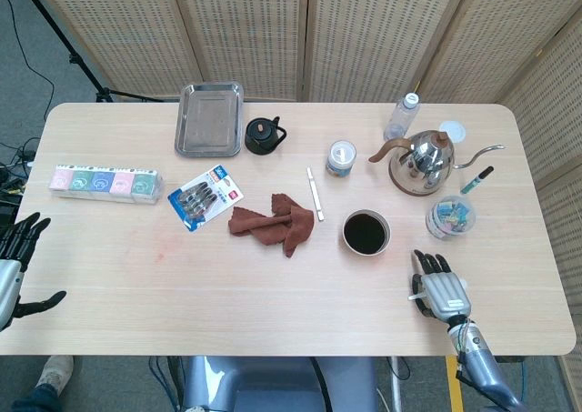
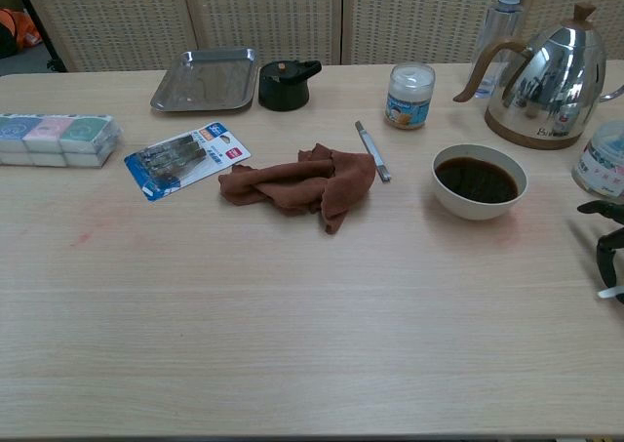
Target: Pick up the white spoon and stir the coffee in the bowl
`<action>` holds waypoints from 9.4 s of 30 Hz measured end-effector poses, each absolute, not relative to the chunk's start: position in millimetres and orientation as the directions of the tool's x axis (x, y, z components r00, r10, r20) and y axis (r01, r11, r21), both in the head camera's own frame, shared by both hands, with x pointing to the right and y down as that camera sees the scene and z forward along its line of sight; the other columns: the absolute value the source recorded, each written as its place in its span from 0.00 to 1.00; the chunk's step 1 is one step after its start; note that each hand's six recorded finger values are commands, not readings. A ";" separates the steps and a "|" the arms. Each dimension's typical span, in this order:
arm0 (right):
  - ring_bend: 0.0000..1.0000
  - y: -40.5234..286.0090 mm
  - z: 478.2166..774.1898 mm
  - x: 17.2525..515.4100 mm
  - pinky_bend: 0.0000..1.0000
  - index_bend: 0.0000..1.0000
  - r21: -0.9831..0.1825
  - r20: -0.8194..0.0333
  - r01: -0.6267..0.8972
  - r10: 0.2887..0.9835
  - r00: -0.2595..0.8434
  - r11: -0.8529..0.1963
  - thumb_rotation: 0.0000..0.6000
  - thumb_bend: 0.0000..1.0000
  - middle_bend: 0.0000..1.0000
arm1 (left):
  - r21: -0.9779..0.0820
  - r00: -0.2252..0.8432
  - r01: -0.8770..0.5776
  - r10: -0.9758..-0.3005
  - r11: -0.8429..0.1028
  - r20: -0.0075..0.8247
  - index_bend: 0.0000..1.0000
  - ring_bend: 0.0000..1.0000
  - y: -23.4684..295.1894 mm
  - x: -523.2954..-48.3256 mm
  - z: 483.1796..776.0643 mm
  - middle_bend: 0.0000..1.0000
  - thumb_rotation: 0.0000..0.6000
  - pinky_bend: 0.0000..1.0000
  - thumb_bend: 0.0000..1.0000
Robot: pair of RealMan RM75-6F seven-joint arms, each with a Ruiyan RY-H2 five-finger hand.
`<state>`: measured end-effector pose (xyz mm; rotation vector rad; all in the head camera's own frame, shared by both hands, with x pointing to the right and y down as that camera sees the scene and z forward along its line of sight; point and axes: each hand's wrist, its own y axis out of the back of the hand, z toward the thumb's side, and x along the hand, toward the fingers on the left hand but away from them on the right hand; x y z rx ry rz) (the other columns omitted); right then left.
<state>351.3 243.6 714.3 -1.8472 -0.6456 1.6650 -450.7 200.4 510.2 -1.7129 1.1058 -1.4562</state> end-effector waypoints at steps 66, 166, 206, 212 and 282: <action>0.00 108.0 686.3 183.4 0.00 0.57 -0.507 -0.664 0.509 0.691 0.284 -0.696 1.00 0.54 0.00 | -0.854 0.053 -0.208 -0.877 -0.477 0.477 0.00 0.00 200.3 -452.1 511.3 0.00 1.00 0.00 0.13; 0.00 87.2 715.7 200.7 0.00 0.57 -0.442 -0.730 0.590 0.653 0.201 -0.676 1.00 0.57 0.00 | -0.835 0.072 -0.190 -0.856 -0.516 0.512 0.00 0.00 201.6 -447.4 518.6 0.00 1.00 0.00 0.13; 0.00 78.8 715.9 225.8 0.00 0.57 -0.463 -0.698 0.647 0.699 0.155 -0.606 1.00 0.60 0.00 | -0.831 0.080 -0.187 -0.852 -0.523 0.518 0.00 0.00 200.9 -445.1 519.8 0.00 1.00 0.00 0.13; 0.00 86.4 705.0 246.1 0.00 0.57 -0.478 -0.708 0.629 0.693 0.138 -0.613 1.00 0.62 0.00 | -0.829 0.091 -0.178 -0.848 -0.530 0.523 0.00 0.00 202.7 -440.7 521.3 0.00 1.00 0.00 0.13; 0.00 92.3 692.3 264.6 0.00 0.57 -0.450 -0.724 0.665 0.679 0.117 -0.595 1.00 0.67 0.00 | -0.821 0.102 -0.159 -0.837 -0.548 0.538 0.00 0.00 205.1 -437.0 525.2 0.00 1.00 0.00 0.13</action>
